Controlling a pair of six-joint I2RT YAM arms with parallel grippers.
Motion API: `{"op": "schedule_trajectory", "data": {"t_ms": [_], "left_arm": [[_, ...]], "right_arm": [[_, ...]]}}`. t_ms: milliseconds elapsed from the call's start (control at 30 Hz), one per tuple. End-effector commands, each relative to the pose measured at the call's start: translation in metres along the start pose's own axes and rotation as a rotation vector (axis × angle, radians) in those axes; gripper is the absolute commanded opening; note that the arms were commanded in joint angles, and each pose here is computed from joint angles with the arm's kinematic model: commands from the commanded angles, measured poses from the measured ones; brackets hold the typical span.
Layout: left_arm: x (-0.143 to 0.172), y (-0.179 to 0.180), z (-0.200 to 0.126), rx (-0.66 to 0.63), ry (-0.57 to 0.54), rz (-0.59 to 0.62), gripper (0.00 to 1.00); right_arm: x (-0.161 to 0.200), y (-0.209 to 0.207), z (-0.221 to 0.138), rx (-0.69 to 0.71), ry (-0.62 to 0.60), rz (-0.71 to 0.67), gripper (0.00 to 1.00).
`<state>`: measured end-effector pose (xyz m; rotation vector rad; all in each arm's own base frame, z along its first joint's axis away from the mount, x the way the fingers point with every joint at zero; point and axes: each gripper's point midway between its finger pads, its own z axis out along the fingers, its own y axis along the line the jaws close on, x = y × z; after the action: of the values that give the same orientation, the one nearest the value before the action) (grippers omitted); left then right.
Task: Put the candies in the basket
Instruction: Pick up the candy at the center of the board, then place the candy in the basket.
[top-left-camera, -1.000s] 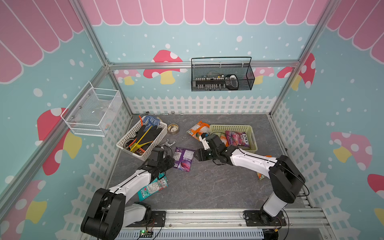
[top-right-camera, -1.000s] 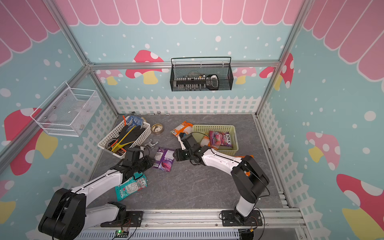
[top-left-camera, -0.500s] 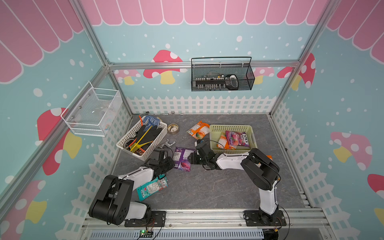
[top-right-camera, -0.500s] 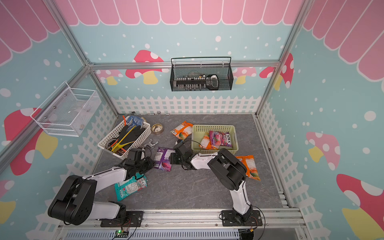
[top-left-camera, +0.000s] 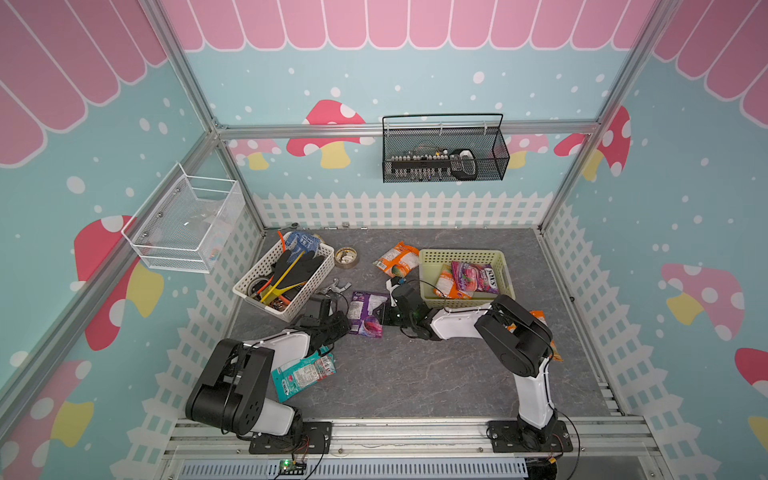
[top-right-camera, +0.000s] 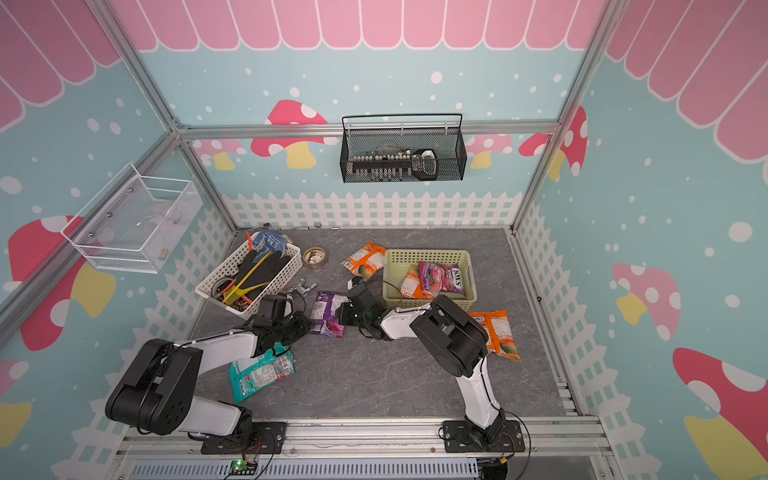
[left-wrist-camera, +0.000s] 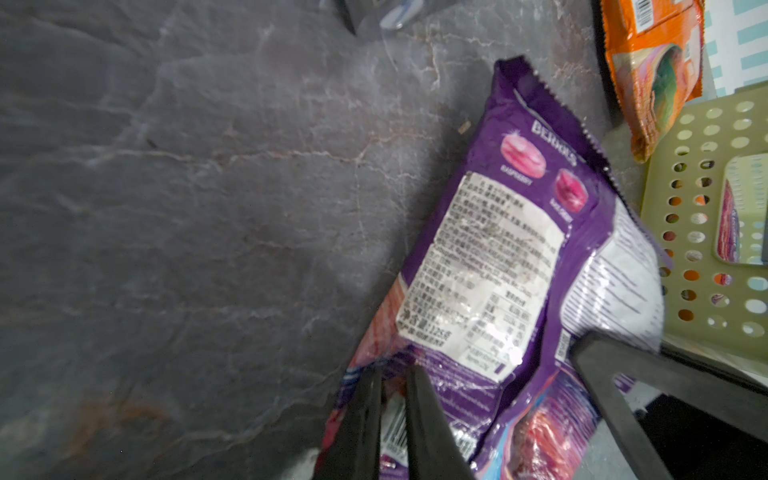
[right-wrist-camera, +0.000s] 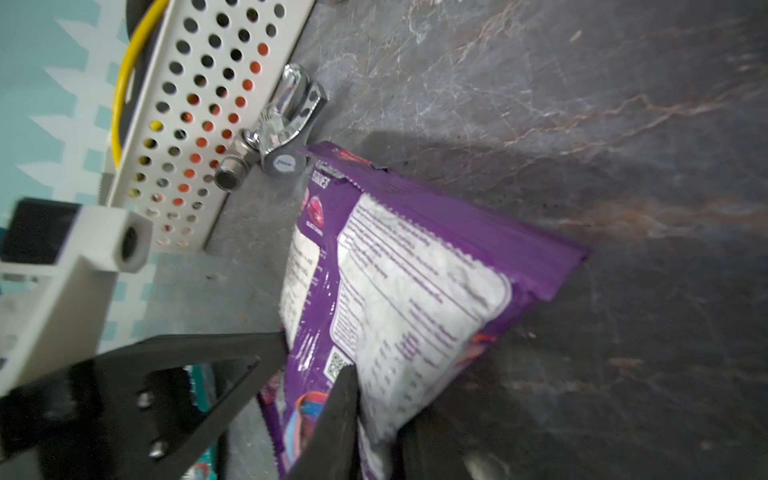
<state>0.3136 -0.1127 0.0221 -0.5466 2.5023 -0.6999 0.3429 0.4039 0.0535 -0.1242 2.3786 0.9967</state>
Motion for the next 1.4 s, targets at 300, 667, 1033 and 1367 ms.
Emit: {"op": "schedule_trajectory", "data": {"t_ms": [300, 667, 1033, 1367], "left_arm": [[-0.024, -0.032, -0.051, 0.027, -0.077, 0.09, 0.39], [-0.046, -0.107, -0.133, 0.258, -0.211, 0.382, 0.9], [-0.027, -0.119, -0.138, 0.368, -0.166, 0.464, 0.99], [-0.028, -0.119, -0.142, 0.367, -0.186, 0.468, 0.99]], "right_arm": [[-0.051, 0.076, -0.063, -0.181, -0.129, -0.132, 0.0], [-0.121, 0.092, -0.139, -0.16, -0.212, -0.272, 0.0], [-0.173, -0.002, -0.184, 0.057, -0.144, -0.353, 0.0], [-0.2, -0.098, -0.183, 0.118, -0.072, -0.225, 0.0]]}}
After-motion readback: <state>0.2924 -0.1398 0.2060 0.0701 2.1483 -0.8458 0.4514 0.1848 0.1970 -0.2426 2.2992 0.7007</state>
